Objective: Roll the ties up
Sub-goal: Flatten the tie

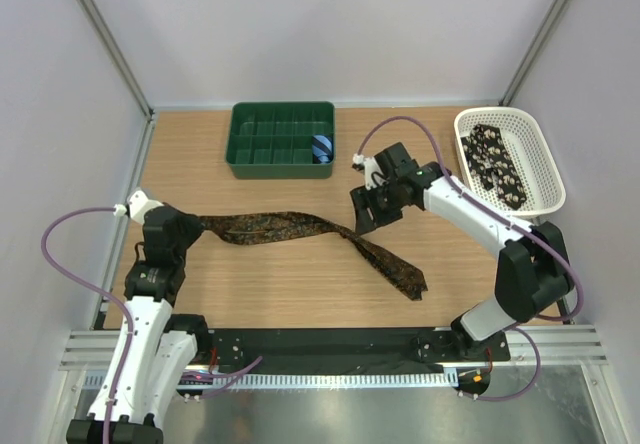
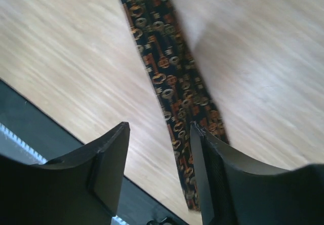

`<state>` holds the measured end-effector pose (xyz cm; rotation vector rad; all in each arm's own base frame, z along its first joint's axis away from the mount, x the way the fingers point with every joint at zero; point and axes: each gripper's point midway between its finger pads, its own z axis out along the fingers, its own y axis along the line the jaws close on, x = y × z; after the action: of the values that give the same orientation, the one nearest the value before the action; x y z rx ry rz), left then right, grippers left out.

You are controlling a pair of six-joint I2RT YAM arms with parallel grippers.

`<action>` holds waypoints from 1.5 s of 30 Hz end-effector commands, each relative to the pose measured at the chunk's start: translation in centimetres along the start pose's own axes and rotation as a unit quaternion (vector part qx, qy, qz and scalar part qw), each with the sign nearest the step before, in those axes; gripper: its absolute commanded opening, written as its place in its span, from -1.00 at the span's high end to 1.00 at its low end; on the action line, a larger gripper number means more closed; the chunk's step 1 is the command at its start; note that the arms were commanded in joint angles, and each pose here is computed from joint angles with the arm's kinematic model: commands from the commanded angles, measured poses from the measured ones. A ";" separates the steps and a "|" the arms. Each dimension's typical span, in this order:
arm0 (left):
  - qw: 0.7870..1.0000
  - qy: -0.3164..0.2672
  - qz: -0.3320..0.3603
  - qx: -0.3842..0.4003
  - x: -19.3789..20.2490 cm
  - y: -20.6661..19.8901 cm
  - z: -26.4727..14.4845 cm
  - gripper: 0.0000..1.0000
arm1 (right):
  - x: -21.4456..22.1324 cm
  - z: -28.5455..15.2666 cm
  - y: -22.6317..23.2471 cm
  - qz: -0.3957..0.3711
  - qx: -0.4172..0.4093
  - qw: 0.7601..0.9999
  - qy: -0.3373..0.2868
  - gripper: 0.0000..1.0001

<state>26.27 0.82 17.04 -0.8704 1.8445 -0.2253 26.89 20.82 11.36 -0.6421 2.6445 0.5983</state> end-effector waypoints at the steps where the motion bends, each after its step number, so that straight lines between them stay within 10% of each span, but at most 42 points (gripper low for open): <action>1: 0.998 -0.048 -0.013 0.029 -3.0 -1.8 -0.6 0.99 | -0.3 -1.3 5.6 -0.065 -0.060 0.996 -0.032 -0.21; 6: 0.998 -0.053 -0.010 0.037 -3.2 -2.0 -1.0 0.99 | 0.4 0.3 4.5 -0.095 0.021 0.995 -0.015 -0.89; 13: 0.998 -0.055 -0.008 0.043 -3.3 -2.2 -1.2 0.99 | 1.3 5.0 2.9 -0.171 0.123 0.977 -0.022 -0.93; 20: 0.998 -0.050 -0.006 0.045 -3.1 -2.2 -1.1 0.99 | 1.5 7.7 0.3 -0.178 0.184 0.966 -0.016 -0.69; 23: 0.998 -0.050 -0.005 0.046 -3.0 -2.3 -1.1 0.99 | 2.3 8.0 -0.4 -0.179 0.193 0.965 -0.007 -0.21; 26: 0.998 -0.050 -0.004 0.047 -3.0 -2.2 -1.1 0.99 | 3.4 8.1 0.8 -0.198 0.143 0.969 0.025 0.97; 33: 0.998 -0.053 -0.002 0.040 -3.0 -1.9 -1.0 0.99 | 2.9 5.0 4.9 -0.012 -0.203 0.973 0.106 0.98; 45: 0.992 -0.123 0.003 0.015 -7.3 -2.2 -1.9 0.99 | 0.8 7.0 5.0 0.151 -0.351 0.916 0.122 0.95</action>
<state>26.32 1.83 19.67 -0.8337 1.7636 -0.1832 24.15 27.23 4.49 -0.6614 2.8303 1.4680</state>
